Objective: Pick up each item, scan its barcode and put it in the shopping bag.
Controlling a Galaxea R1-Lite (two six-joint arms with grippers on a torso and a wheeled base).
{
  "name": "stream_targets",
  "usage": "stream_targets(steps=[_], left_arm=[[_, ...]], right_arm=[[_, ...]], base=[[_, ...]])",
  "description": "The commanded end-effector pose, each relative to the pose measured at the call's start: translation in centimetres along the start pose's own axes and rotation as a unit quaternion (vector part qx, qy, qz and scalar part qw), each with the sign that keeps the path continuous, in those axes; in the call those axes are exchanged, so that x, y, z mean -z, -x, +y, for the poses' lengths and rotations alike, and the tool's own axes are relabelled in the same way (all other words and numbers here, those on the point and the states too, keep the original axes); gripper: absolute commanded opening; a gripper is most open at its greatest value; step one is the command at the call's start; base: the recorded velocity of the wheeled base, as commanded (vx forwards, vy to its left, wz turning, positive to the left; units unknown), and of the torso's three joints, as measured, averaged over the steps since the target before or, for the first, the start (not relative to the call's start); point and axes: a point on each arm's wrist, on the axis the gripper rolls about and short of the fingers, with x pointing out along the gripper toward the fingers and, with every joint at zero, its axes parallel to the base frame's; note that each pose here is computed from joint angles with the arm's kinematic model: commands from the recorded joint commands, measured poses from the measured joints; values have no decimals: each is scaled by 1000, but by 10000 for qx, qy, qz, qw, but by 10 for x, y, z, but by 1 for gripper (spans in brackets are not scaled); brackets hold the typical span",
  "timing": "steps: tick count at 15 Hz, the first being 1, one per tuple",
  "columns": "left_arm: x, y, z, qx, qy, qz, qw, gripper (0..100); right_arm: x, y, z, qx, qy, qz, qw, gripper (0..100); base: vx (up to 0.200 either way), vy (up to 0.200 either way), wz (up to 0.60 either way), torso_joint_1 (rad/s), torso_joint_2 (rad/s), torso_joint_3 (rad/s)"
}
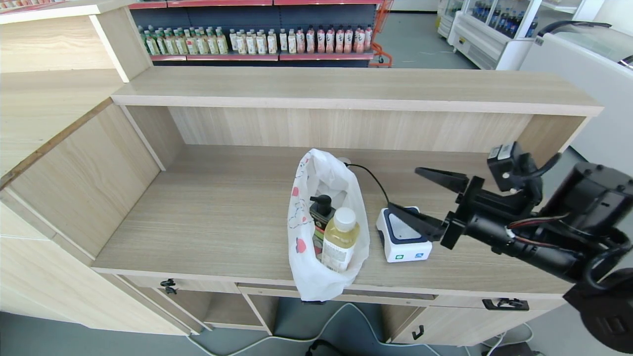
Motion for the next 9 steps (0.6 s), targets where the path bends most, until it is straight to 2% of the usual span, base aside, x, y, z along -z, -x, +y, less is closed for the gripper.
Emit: stream_targets(steps=[1, 2, 5, 7, 9], left_arm=[[0, 0, 0, -7, -1, -2, 10000, 100], [0, 0, 0, -7, -1, -2, 10000, 100], [0, 0, 0, 1, -1, -3, 10000, 100], [0, 0, 0, 1, -1, -3, 10000, 100], [0, 0, 0, 1, -1, -3, 10000, 100]], right_arm=[[-36, 75, 0, 2010, 46, 410, 9787, 100], [-37, 105, 10, 2719, -103, 784, 9591, 100], [-34, 150, 36, 3103, -165, 908, 9462, 100], [-23, 171, 50, 3410, -161, 951, 9351, 100], [-6, 201, 72, 3592, -179, 1054, 9271, 100]], base=[[0, 0, 0, 0, 0, 0], [0, 0, 0, 0, 0, 0], [0, 0, 0, 0, 0, 0], [0, 0, 0, 0, 0, 0], [0, 0, 0, 0, 0, 0]])
